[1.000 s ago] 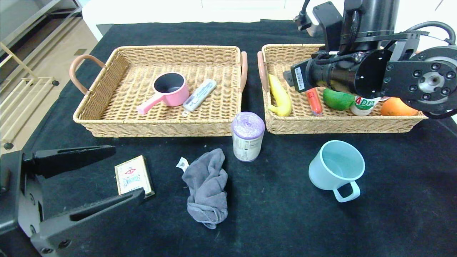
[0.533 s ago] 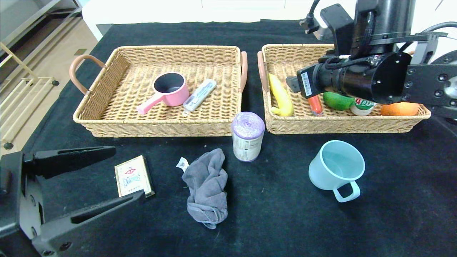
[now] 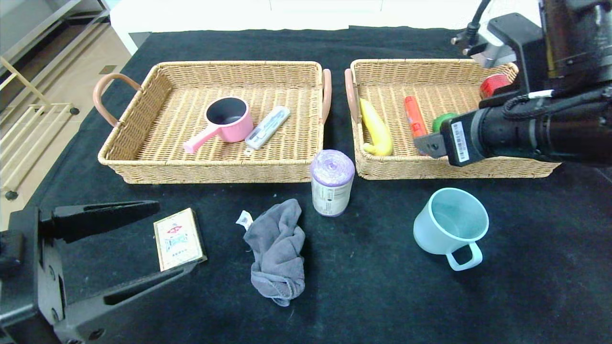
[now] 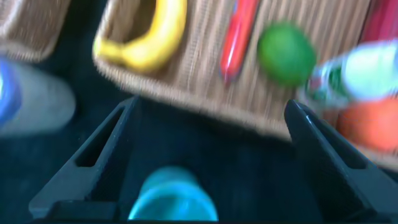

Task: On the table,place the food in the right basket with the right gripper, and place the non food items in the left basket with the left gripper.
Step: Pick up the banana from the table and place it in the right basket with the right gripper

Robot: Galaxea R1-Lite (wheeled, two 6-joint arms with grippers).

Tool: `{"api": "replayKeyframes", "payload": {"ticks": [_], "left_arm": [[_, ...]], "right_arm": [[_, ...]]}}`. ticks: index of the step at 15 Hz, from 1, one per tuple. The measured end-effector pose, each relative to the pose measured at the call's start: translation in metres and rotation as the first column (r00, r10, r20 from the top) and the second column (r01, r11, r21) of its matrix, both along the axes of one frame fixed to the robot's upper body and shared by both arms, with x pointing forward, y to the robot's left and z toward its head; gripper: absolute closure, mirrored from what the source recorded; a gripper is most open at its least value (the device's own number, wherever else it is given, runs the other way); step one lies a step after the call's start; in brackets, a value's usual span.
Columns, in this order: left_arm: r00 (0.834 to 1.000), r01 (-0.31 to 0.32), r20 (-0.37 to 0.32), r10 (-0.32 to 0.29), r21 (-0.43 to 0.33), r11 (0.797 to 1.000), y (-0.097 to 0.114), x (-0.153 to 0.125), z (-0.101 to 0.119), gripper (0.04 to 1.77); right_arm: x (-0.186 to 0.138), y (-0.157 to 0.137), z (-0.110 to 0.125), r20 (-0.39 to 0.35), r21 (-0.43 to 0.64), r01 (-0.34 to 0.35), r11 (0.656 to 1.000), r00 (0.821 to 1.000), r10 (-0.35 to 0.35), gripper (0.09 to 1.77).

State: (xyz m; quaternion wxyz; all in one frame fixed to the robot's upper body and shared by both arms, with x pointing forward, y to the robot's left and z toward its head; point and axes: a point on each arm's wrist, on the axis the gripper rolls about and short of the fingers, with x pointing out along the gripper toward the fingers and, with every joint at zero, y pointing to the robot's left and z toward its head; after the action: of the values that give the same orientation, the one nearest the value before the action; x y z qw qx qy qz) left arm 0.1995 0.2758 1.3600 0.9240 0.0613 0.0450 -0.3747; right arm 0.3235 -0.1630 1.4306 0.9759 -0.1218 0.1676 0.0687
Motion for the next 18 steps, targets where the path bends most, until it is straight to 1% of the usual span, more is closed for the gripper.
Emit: {"api": "replayKeyframes", "payload": {"ticks": [2, 3, 6, 7, 9, 10, 12, 13, 15, 18], "left_arm": [[1.000, 0.001, 0.000, -0.001, 0.003, 1.000, 0.000, 0.000, -0.001, 0.09], [1.000, 0.001, -0.002, -0.001, 0.004, 1.000, 0.000, 0.001, -0.001, 0.09], [1.000, 0.002, -0.001, -0.002, 0.004, 1.000, -0.001, 0.001, -0.001, 0.09], [1.000, 0.002, -0.001, -0.002, 0.004, 1.000, -0.001, 0.001, -0.001, 0.09], [1.000, 0.002, 0.001, -0.002, 0.004, 1.000, -0.001, 0.001, -0.001, 0.09], [1.000, 0.002, 0.001, -0.002, 0.004, 1.000, -0.001, 0.001, -0.001, 0.09], [1.000, 0.002, 0.000, -0.002, 0.005, 1.000, -0.001, 0.001, -0.001, 0.09], [1.000, 0.002, -0.001, -0.002, 0.006, 1.000, -0.001, 0.001, -0.002, 0.09], [1.000, 0.002, -0.002, -0.002, 0.005, 1.000, -0.001, 0.001, -0.002, 0.09], [1.000, 0.002, 0.004, -0.002, 0.003, 1.000, 0.000, 0.000, -0.001, 0.09]], "right_arm": [[-0.019, -0.010, 0.004, -0.062, 0.064, 0.031, 0.997, 0.998, -0.027, 0.17], [-0.026, -0.016, 0.005, -0.087, 0.073, 0.046, 0.996, 0.995, -0.039, 0.17], [-0.042, -0.031, 0.007, -0.174, 0.113, 0.113, 0.987, 0.980, -0.092, 0.16], [-0.048, -0.036, 0.009, -0.208, 0.138, 0.134, 0.981, 0.973, -0.104, 0.16], [-0.058, -0.041, 0.011, -0.291, 0.199, 0.139, 0.970, 0.954, -0.077, 0.16], [-0.061, -0.044, 0.011, -0.319, 0.206, 0.152, 0.967, 0.944, -0.080, 0.16], [-0.066, -0.048, 0.010, -0.369, 0.228, 0.203, 0.952, 0.923, -0.108, 0.16], [-0.068, -0.049, 0.008, -0.400, 0.233, 0.216, 0.948, 0.910, -0.109, 0.16], [-0.071, -0.049, 0.005, -0.451, 0.254, 0.213, 0.943, 0.889, -0.080, 0.16], [-0.068, -0.049, -0.002, -0.501, 0.245, 0.260, 0.934, 0.859, -0.107, 0.16]]}}
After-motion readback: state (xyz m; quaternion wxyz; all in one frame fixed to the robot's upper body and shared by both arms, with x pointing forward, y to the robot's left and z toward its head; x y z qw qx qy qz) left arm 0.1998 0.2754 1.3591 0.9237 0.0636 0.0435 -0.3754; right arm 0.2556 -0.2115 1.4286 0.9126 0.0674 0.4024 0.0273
